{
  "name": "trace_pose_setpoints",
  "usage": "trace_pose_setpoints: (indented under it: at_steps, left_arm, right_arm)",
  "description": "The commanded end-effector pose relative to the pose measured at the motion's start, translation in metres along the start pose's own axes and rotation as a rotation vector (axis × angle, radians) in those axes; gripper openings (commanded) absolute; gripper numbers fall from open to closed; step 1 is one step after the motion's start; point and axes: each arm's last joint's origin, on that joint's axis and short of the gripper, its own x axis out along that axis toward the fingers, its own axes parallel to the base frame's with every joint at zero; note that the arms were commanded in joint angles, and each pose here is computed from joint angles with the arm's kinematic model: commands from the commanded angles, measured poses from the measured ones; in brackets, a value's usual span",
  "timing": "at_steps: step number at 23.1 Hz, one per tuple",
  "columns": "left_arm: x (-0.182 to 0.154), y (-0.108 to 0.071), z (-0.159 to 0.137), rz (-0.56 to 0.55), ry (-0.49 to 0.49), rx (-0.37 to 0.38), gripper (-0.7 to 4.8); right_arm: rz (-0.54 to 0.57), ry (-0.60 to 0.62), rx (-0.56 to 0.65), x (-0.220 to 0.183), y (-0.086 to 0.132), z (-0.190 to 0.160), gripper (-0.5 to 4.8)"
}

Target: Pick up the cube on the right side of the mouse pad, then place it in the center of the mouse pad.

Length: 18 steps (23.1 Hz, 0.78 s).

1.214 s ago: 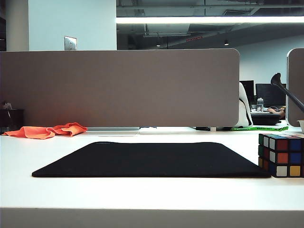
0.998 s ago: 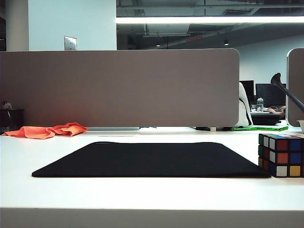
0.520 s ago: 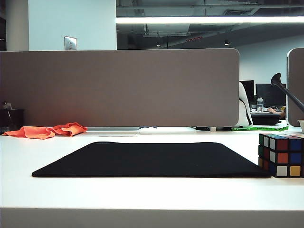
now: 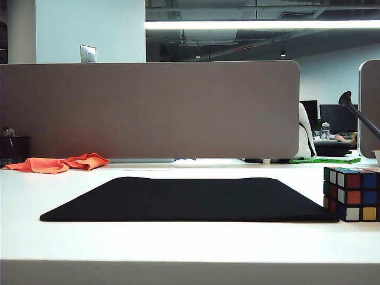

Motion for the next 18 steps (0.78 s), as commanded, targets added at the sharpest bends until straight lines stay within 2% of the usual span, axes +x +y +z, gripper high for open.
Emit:
trace_pose_setpoints:
  at_steps: [1,5,11,14,16,18]
  left_arm:
    - [0.000,-0.003,0.003,-0.102,-0.019,0.003,-0.06]
    - [0.000,-0.005,0.003,-0.170,-0.016,-0.074,-0.06]
    - [-0.001,-0.006,0.003,-0.203,-0.014,-0.099,-0.06]
    - [-0.001,-0.006,0.003,-0.217,-0.014,-0.103,-0.06]
    - [-0.001,-0.007,0.003,-0.242,-0.011,-0.127,-0.06]
    - [-0.001,-0.007,0.003,-0.245,-0.011,-0.130,-0.06]
  right_arm:
    - [-0.037,0.014,-0.003,-0.002,-0.001,0.013,-0.05]
    - [-0.053,0.072,-0.006,0.000,-0.001,0.028,-0.05]
    - [-0.056,0.231,-0.013,0.023,-0.001,0.043,-0.05]
    - [-0.041,0.322,-0.017,0.041,0.001,0.050,-0.05]
    - [0.002,0.434,-0.025,0.069,0.009,0.060,-0.05]
    - [0.027,0.484,-0.034,0.085,0.016,0.063,-0.05]
